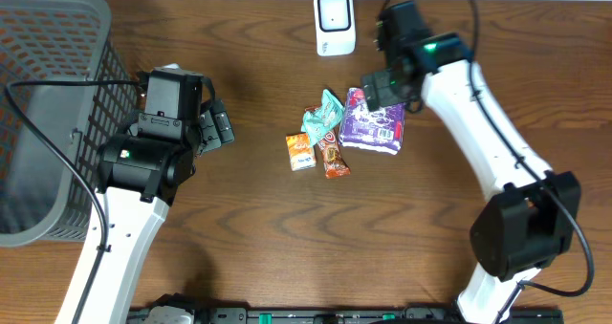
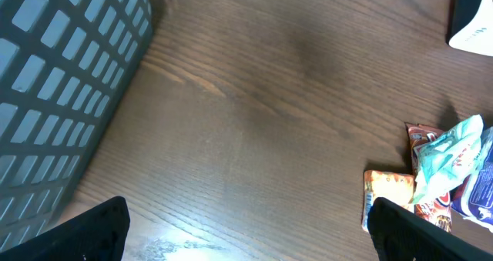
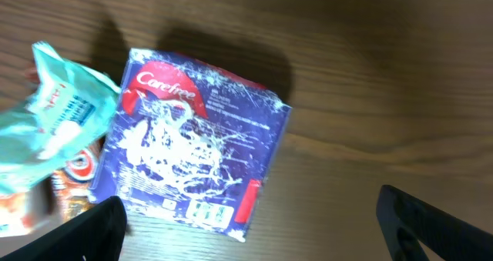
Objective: Scan the item barcode
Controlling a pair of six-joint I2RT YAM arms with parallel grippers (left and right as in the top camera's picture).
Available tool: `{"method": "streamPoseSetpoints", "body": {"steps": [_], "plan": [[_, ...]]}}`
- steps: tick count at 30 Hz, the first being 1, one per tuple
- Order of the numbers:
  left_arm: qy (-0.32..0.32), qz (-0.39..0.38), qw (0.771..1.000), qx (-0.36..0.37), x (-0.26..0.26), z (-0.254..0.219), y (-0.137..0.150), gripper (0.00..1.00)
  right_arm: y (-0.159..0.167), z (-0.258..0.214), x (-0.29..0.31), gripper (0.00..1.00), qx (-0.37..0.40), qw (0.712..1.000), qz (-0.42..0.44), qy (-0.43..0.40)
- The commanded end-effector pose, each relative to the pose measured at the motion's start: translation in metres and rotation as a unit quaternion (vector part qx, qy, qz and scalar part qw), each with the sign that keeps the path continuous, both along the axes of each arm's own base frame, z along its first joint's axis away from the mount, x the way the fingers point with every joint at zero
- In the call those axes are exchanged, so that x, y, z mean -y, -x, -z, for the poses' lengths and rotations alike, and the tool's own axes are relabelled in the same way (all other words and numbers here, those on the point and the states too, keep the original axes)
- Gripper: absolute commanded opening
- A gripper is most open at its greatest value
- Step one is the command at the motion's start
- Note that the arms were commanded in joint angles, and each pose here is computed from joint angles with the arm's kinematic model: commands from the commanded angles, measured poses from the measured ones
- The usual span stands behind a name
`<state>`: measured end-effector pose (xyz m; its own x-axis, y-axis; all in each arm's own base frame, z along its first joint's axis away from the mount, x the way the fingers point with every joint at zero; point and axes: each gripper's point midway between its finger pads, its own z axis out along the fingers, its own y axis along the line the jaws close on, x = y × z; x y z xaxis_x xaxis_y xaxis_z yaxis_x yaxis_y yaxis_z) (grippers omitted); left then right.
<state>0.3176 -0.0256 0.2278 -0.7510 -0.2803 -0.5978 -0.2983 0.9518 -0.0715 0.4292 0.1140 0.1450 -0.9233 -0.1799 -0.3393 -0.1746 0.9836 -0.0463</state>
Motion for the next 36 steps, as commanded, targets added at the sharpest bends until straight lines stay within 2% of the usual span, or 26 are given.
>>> {"method": "streamPoseSetpoints", "body": {"steps": [1,6,9,14,22,26,32,36], "plan": [[-0.004,-0.01,1.0,0.008,-0.004,-0.006,0.0,0.98,0.003,0.0,-0.007,0.99,-0.031,0.99,-0.024,-0.133],[-0.004,-0.01,1.0,0.008,-0.004,-0.006,0.0,0.98,0.001,0.011,0.007,0.99,-0.042,0.969,-0.015,-0.245],[-0.004,-0.01,1.0,0.008,-0.004,-0.006,0.0,0.98,0.0,0.028,0.02,0.98,-0.04,0.962,0.0,-0.269],[-0.004,-0.01,1.0,0.008,-0.004,-0.006,0.0,0.98,0.007,0.057,0.023,0.87,-0.041,0.948,0.009,-0.316],[-0.004,-0.01,1.0,0.008,-0.004,-0.006,0.0,0.98,0.008,0.09,0.019,0.87,-0.026,0.933,0.056,-0.354],[-0.004,-0.01,1.0,0.008,-0.004,-0.006,0.0,0.98,0.011,0.099,0.018,0.84,-0.022,0.93,0.068,-0.362],[-0.004,-0.01,1.0,0.008,-0.004,-0.006,0.0,0.98,0.014,0.111,0.01,0.75,-0.012,0.928,0.066,-0.368],[-0.004,-0.01,1.0,0.008,-0.004,-0.006,0.0,0.98,0.015,0.114,0.003,0.58,-0.004,0.928,0.056,-0.369]]}}
